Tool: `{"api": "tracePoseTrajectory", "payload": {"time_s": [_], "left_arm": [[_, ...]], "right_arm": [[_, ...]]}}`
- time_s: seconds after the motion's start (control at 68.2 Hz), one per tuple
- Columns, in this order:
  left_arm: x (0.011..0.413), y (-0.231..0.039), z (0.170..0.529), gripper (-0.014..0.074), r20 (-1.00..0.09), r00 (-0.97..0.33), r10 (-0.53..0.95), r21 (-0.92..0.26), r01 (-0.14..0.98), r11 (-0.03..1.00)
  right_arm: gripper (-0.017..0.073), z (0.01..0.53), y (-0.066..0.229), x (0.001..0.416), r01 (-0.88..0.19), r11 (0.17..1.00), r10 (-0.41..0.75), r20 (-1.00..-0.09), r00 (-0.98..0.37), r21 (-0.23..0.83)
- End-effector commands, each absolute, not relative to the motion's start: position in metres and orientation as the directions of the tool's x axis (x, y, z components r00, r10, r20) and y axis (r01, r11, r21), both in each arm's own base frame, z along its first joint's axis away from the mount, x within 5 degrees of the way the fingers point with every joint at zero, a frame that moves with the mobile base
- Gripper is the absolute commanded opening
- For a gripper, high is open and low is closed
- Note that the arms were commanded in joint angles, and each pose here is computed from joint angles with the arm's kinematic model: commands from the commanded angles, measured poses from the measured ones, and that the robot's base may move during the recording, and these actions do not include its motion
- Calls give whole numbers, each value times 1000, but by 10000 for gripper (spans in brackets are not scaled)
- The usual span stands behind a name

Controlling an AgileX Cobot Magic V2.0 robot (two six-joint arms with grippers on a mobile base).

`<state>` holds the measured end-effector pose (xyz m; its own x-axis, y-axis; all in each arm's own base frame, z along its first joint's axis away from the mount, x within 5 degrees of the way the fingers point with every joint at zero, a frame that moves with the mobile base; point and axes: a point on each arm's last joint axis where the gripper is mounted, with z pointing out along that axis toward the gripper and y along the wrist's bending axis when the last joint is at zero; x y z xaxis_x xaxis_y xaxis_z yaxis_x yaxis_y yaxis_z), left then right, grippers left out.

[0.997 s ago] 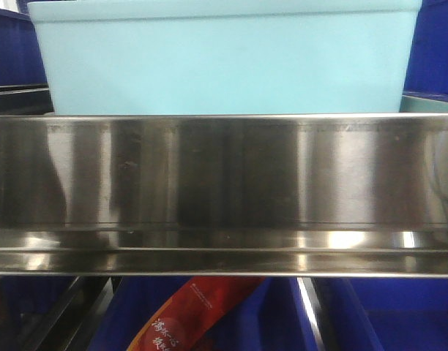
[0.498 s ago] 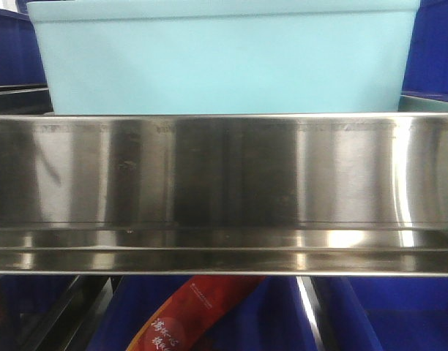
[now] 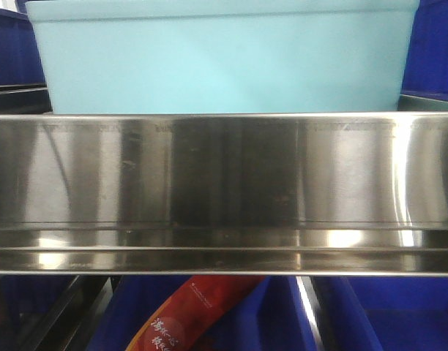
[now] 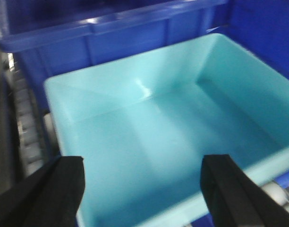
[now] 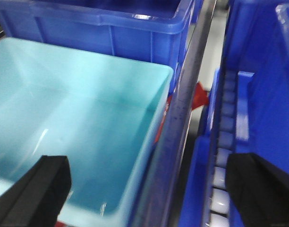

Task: Fetch blue bin and place on conveyor start
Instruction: 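Close both grippers on opposite rims of the light-blue bin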

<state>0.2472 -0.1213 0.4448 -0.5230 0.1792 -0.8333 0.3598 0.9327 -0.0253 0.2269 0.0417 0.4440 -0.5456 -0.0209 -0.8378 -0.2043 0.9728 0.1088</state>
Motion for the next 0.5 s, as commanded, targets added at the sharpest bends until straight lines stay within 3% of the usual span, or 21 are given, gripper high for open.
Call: {"api": "tracePoseTrajectory", "payload": {"time_s": [0.0, 0.205, 0.484], "left_arm": [[268, -121, 449, 412, -792, -588, 164, -33, 309, 951], [317, -108, 430, 414, -669, -736, 109, -20, 164, 986], [360, -107, 382, 414, -563, -821, 97, -3, 119, 993]], "right_arm": [[549, 453, 42, 248, -154, 981, 2, -801, -599, 118], [517, 441, 54, 304, -125, 986, -17, -681, -732, 111], [517, 389, 65, 359, -99, 988, -18, -551, -834, 117]]}}
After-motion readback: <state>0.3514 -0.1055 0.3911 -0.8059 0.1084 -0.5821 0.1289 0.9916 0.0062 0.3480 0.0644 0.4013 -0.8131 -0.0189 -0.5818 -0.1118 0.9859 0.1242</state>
